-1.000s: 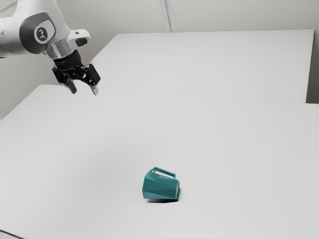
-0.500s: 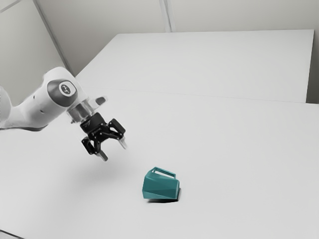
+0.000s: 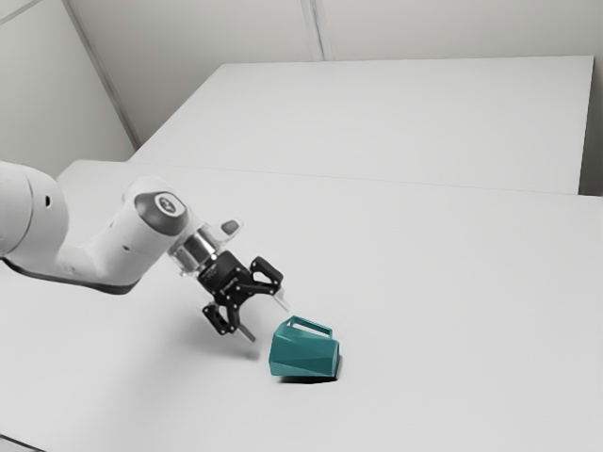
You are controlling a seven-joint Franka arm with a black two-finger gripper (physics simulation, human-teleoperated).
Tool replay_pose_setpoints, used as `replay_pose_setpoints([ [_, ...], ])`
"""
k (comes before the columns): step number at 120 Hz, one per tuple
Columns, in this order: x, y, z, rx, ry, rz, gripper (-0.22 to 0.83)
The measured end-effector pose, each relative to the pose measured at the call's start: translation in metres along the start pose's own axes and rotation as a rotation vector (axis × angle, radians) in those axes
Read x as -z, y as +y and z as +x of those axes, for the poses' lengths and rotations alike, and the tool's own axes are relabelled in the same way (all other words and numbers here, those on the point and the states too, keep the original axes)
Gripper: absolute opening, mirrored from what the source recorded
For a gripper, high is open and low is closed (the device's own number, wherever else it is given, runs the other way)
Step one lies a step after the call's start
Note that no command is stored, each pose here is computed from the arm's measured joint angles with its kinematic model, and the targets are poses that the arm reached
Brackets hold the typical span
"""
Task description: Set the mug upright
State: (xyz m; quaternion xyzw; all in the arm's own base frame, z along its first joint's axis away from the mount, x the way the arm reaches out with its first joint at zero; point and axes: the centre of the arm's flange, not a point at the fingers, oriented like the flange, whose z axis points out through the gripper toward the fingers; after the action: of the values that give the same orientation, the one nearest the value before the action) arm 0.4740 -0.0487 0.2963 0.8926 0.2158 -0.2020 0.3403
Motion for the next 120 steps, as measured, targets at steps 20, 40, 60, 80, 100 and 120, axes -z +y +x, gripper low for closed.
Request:
replay_pose_setpoints([
  [20, -0.014, 0.007, 0.002, 0.019, -0.001, -0.037, 0.61],
  [40, -0.035, 0.014, 0.004, 0.047, -0.013, -0.079, 0.61],
  [60, -0.042, 0.017, 0.006, 0.06, -0.006, -0.097, 0.48],
  [80, -0.044, 0.023, 0.007, 0.042, 0.017, -0.075, 0.09],
  [100, -0.04, 0.052, 0.003, -0.019, 0.048, -0.064, -0.07],
  [120, -0.039, 0.066, -0.004, -0.05, 0.065, -0.059, -0.13],
])
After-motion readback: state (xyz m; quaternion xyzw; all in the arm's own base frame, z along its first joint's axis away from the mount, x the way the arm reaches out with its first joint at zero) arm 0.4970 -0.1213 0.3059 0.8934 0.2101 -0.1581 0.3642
